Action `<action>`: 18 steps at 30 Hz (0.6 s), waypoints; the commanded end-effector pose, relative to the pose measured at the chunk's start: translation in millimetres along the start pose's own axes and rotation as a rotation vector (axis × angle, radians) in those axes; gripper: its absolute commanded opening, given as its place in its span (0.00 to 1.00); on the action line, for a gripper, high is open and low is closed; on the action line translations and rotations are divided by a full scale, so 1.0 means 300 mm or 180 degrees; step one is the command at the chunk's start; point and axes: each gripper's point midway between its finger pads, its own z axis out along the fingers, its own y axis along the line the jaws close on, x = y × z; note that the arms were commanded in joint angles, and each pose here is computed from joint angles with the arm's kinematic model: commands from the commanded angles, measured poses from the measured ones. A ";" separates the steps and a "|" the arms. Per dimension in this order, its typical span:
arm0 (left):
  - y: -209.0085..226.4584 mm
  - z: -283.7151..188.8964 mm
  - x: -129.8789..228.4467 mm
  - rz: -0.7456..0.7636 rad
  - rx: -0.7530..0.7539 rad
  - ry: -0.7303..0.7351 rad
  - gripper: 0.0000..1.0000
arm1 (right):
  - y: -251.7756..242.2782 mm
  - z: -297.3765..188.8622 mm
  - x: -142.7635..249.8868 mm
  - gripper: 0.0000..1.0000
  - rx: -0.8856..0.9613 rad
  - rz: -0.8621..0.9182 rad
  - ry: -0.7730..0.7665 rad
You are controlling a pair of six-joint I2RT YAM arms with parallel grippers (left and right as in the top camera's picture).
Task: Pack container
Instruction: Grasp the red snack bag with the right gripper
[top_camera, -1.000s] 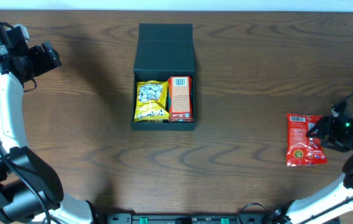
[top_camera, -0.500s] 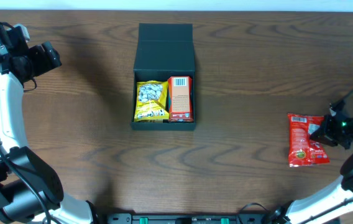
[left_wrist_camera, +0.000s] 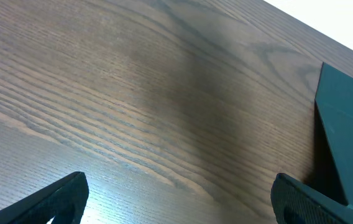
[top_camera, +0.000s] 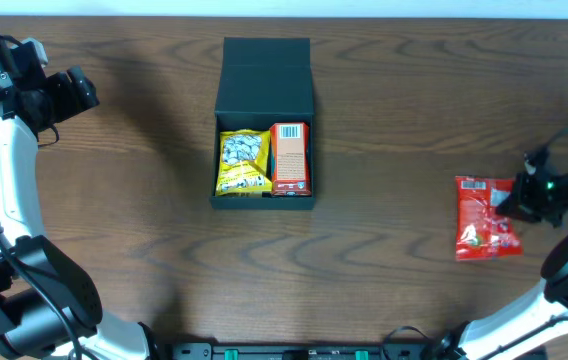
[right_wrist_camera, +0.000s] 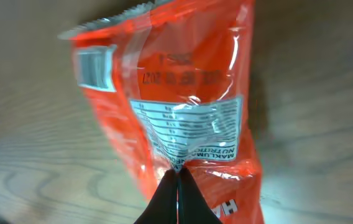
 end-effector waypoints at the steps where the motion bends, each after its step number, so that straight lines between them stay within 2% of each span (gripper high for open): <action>1: 0.001 0.004 -0.005 -0.0058 0.0035 -0.0003 0.95 | 0.043 -0.107 -0.066 0.02 0.0005 -0.0130 -0.0358; 8: 0.000 0.004 -0.009 -0.0055 0.0038 -0.0017 0.95 | 0.102 -0.223 -0.080 0.02 0.0065 -0.0295 -0.0690; 14: -0.001 0.004 -0.015 -0.0049 0.0042 -0.0041 0.95 | 0.219 -0.283 -0.075 0.01 -0.0005 -0.0571 -0.0889; 17: -0.001 0.004 -0.013 -0.0051 0.0042 -0.0032 0.95 | 0.201 -0.295 -0.069 0.01 0.0280 -0.0457 -0.0886; 18: -0.001 0.004 -0.012 -0.0051 0.0042 -0.0028 0.95 | 0.173 -0.297 -0.067 0.10 0.0421 -0.0357 -0.0870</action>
